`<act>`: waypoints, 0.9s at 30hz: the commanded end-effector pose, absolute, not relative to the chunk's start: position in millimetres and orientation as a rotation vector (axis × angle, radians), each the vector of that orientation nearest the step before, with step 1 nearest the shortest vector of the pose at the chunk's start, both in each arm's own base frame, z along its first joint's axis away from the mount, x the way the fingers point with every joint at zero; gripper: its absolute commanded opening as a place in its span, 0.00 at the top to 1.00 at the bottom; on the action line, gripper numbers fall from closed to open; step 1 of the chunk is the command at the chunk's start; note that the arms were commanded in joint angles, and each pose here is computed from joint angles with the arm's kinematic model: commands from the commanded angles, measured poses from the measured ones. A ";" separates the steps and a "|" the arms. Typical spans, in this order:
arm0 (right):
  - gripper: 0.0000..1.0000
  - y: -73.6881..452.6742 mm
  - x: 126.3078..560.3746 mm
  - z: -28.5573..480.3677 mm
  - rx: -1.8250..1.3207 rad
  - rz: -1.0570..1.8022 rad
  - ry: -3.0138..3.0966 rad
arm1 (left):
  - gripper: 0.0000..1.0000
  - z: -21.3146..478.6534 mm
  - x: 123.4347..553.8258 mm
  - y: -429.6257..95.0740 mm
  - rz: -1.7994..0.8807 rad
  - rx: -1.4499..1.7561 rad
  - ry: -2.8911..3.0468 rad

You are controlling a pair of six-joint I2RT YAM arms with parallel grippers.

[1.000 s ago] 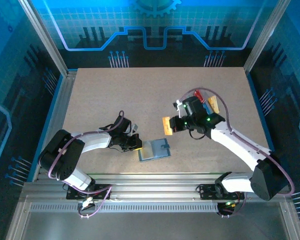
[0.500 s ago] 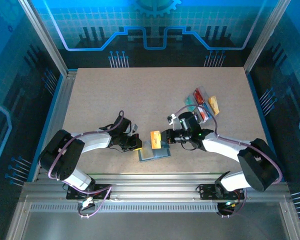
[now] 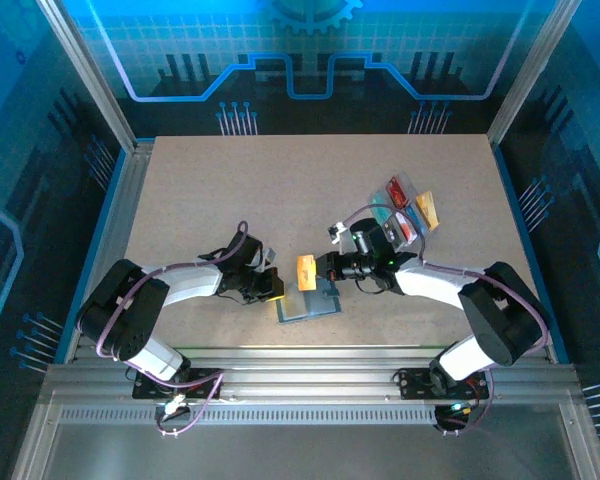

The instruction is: Put the credit cards into the card holder

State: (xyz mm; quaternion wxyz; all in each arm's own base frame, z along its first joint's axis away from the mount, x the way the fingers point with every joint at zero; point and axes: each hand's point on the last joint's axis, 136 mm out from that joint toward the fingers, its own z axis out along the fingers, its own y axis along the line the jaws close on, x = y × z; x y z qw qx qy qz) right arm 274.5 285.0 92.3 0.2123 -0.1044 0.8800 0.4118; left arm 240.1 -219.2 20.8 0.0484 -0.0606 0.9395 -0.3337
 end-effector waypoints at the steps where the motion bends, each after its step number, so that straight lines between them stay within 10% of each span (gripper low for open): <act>1: 1.00 286.9 282.6 96.1 -0.318 1.109 2.422 | 1.00 -2.5 218.7 -196.3 -0.870 -0.230 2.971; 27: 1.00 275.0 262.1 86.2 -0.281 1.093 2.470 | 1.00 -5.2 218.5 -197.2 -0.878 -0.238 2.973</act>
